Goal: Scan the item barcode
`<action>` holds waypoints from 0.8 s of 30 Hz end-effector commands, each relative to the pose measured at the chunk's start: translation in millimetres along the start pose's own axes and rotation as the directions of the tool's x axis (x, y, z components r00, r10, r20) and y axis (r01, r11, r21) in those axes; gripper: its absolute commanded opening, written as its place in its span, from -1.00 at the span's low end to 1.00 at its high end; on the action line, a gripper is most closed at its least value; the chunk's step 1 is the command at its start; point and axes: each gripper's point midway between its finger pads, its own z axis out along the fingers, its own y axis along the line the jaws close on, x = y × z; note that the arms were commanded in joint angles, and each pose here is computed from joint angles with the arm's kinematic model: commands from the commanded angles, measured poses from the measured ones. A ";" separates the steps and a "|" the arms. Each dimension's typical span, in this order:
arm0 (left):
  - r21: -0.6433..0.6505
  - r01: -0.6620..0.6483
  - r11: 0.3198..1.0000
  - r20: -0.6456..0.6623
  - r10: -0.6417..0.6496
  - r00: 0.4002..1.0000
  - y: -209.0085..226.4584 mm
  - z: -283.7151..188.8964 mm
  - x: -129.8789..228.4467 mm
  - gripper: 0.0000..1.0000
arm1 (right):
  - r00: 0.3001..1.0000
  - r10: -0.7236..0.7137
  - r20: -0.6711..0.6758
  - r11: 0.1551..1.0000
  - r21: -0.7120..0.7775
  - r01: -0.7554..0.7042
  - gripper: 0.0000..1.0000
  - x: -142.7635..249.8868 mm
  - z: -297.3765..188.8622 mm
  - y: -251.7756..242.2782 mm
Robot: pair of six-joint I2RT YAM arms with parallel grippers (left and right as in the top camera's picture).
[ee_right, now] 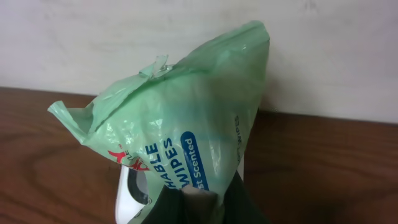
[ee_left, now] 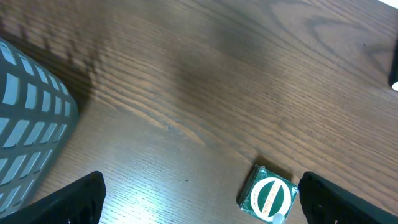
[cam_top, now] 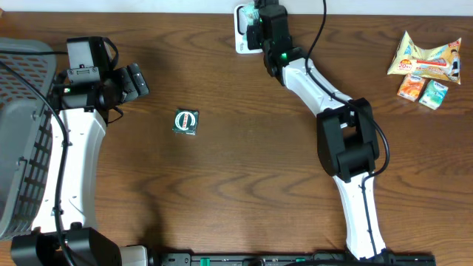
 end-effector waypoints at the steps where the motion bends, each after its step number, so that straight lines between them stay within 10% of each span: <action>1: -0.012 0.011 1.000 -0.010 -0.011 1.000 3.2 2.8 2.5 0.95 | 0.994 0.005 0.109 1.000 -0.015 -0.004 -0.98 -58.9 -29.0 3.0; 11: -0.012 0.011 1.000 -0.010 -0.011 1.000 3.2 2.8 2.5 0.96 | 0.980 0.022 0.196 0.999 -0.028 -0.016 -0.98 -99.3 -52.7 4.0; 24: -0.012 0.011 1.000 -0.010 -0.011 1.000 3.2 2.8 2.5 0.95 | 0.998 0.026 0.055 0.999 -0.038 -0.023 -0.98 -19.3 -2.3 5.9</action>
